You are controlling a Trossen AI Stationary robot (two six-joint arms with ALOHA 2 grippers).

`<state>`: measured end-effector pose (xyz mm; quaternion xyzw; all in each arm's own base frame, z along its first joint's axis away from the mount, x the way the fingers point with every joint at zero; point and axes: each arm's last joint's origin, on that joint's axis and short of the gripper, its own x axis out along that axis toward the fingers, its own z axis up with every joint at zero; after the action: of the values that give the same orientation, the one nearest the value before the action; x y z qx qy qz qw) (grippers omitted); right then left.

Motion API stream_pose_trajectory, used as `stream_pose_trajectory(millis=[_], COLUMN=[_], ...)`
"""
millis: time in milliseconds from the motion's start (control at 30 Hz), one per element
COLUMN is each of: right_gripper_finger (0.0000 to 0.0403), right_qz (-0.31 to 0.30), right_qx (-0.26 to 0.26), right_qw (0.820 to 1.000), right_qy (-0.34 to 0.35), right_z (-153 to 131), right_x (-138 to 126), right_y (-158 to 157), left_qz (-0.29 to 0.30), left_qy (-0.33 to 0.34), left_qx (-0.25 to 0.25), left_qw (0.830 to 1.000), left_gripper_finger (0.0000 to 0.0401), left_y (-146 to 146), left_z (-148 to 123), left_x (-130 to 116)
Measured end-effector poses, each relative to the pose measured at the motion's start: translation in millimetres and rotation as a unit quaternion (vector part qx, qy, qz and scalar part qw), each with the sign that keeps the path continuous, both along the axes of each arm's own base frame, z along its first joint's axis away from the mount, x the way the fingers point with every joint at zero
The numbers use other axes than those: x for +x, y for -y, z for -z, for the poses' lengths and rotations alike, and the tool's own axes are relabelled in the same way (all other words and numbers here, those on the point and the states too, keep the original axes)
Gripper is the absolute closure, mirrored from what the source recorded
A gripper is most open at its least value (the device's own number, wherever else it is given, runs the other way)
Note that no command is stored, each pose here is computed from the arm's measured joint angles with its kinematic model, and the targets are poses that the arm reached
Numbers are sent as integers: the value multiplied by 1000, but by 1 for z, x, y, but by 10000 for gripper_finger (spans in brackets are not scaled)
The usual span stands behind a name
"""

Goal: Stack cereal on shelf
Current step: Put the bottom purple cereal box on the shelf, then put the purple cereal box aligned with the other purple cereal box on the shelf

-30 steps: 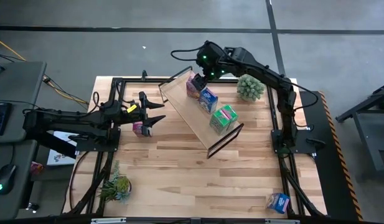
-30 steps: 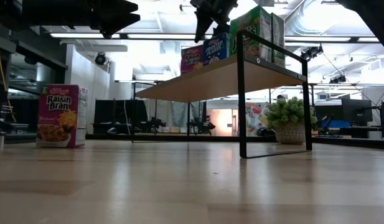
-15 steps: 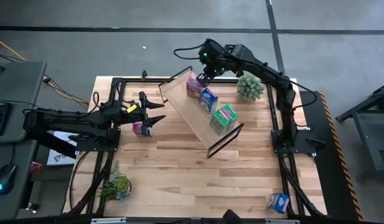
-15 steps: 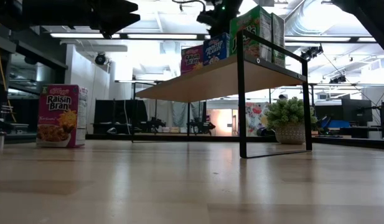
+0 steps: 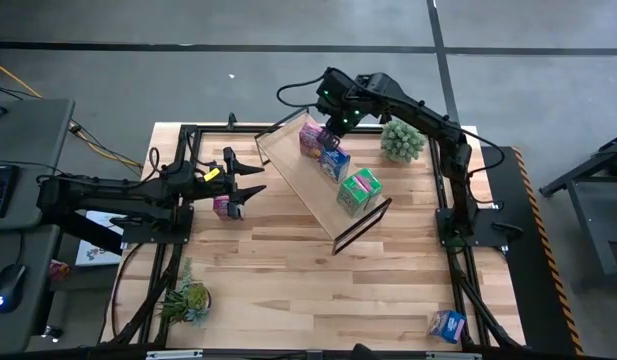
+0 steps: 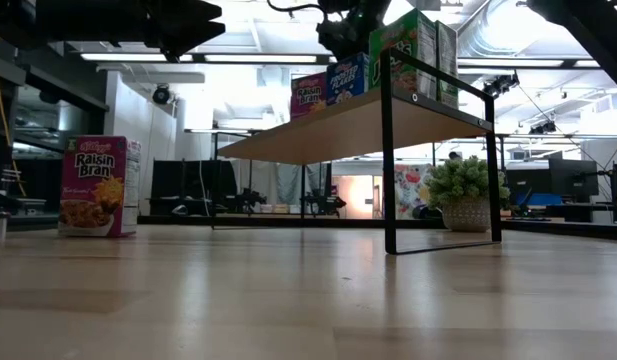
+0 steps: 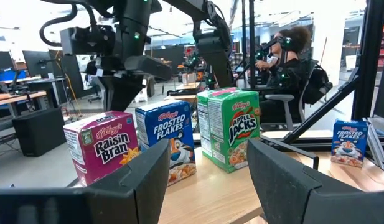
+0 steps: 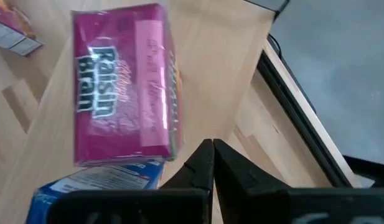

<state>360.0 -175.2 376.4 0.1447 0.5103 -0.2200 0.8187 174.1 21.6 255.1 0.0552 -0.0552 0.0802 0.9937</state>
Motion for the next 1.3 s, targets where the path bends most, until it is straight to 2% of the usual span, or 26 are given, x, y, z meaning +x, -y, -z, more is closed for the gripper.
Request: stream_pose_trajectory(millis=[533, 867, 1100, 1300], right_gripper_finger=[403, 403, 403, 403], right_qz=[-37, -42, -21, 2], right_qx=[51, 58, 12, -22], right_qw=[998, 997, 1000, 1000], right_qy=[20, 8, 6, 10], right_z=[0, -2, -33, -63], right_x=[1, -4, -33, -64], right_y=[-4, -6, -13, -41], left_qz=[0, 0, 0, 0], left_qy=[1, 1, 1, 0], left_qx=[0, 1, 0, 0], left_qw=[1000, 1000, 1000, 1000], left_gripper_finger=[197, 197, 197, 197], left_y=[0, 0, 0, 0], left_z=[0, 0, 0, 0], left_x=[0, 0, 0, 0])
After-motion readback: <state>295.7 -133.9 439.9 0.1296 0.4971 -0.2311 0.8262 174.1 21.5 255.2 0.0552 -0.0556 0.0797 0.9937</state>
